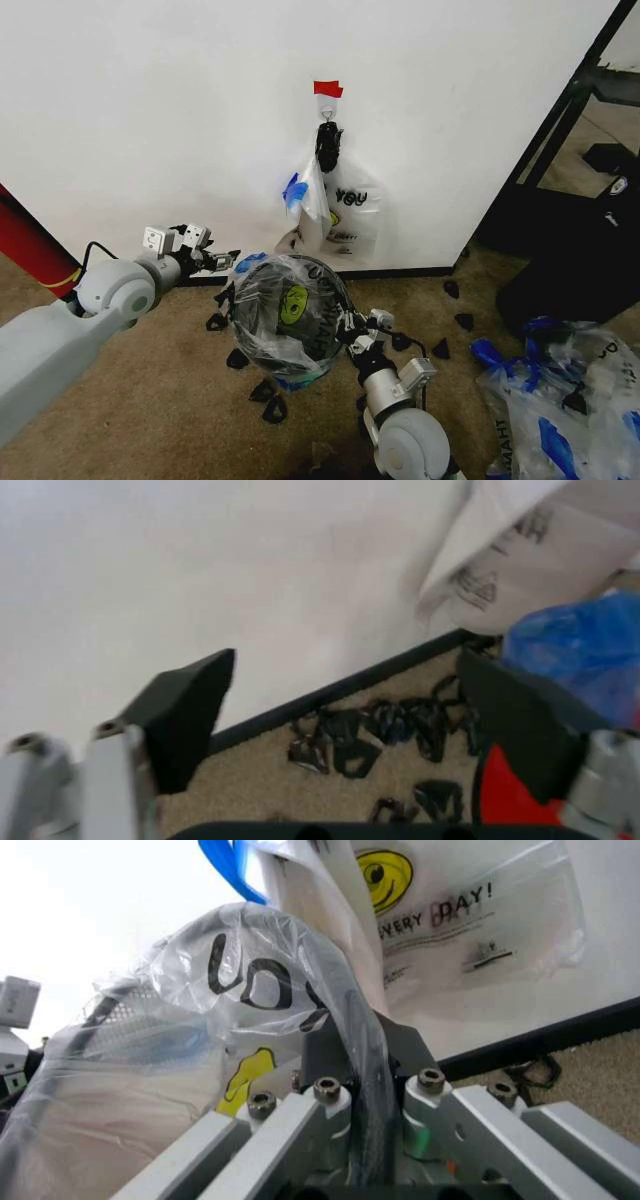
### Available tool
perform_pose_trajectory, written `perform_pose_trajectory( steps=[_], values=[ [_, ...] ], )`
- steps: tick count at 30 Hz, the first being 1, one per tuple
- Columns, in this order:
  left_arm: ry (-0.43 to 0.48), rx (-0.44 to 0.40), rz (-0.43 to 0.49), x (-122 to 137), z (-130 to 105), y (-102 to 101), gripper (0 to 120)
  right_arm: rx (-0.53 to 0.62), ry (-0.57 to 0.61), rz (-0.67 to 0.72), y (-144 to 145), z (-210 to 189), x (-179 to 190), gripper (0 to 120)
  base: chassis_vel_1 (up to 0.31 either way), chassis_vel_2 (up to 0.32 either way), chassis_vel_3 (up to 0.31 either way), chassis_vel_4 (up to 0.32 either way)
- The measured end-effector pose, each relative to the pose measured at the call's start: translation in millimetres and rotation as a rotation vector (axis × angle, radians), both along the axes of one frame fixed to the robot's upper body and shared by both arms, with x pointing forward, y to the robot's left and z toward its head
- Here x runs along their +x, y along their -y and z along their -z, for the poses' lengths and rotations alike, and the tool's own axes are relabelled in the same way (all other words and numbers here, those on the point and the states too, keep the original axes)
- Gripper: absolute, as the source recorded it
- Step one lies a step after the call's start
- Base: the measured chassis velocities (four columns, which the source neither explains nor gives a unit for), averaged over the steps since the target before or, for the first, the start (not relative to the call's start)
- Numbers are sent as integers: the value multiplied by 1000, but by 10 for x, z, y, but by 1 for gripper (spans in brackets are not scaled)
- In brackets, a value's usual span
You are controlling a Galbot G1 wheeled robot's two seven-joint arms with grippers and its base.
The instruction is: Pick up the garbage bag from the wall and place it over the trash bin.
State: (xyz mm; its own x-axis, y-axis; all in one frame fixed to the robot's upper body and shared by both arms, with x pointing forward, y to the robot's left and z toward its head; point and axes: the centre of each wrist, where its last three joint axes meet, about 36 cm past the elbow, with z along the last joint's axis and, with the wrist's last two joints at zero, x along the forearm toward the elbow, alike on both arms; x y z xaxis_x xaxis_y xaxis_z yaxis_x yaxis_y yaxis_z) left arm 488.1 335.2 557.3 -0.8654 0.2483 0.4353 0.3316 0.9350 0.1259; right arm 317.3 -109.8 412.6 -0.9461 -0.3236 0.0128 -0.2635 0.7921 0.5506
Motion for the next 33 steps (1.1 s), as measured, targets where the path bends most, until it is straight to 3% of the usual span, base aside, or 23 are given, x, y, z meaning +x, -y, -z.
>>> perform_pose_trajectory(
  steps=[4, 6, 10, 15, 21, 24, 27, 33],
  values=[
    [65, -26, -70, -17, -94, 36, 99, -5, -3, 12, 7, 9, 22, 0, 0, 0, 0, 0],
    [138, -38, -110, -113, -226, 116, 100, -4, -5, 30, -10, 16, 45, 0, 0, 0, 0, 0],
    [180, -46, -85, -414, -327, 312, 98, -5, -1, 61, -48, 16, 80, 0, 0, 0, 0, 0],
    [165, -97, 59, -1111, -377, 866, 75, -35, 32, 129, -110, 28, 113, 0, 0, 0, 0, 0],
    [107, -176, 152, -1446, -495, 1129, 55, -79, 71, 161, -149, 25, 107, 0, 0, 0, 0, 0],
    [82, -186, 164, -1504, -507, 1174, 49, -95, 84, 168, -149, 29, 102, 0, 0, 0, 0, 0],
    [29, -178, 176, -1560, -460, 1242, 34, -131, 124, 184, -153, 30, 101, 0, 0, 0, 0, 0],
    [-33, -143, 159, -1453, -321, 1302, 12, -161, 159, 187, -179, 34, 90, 0, 0, 0, 0, 0]
  ],
)
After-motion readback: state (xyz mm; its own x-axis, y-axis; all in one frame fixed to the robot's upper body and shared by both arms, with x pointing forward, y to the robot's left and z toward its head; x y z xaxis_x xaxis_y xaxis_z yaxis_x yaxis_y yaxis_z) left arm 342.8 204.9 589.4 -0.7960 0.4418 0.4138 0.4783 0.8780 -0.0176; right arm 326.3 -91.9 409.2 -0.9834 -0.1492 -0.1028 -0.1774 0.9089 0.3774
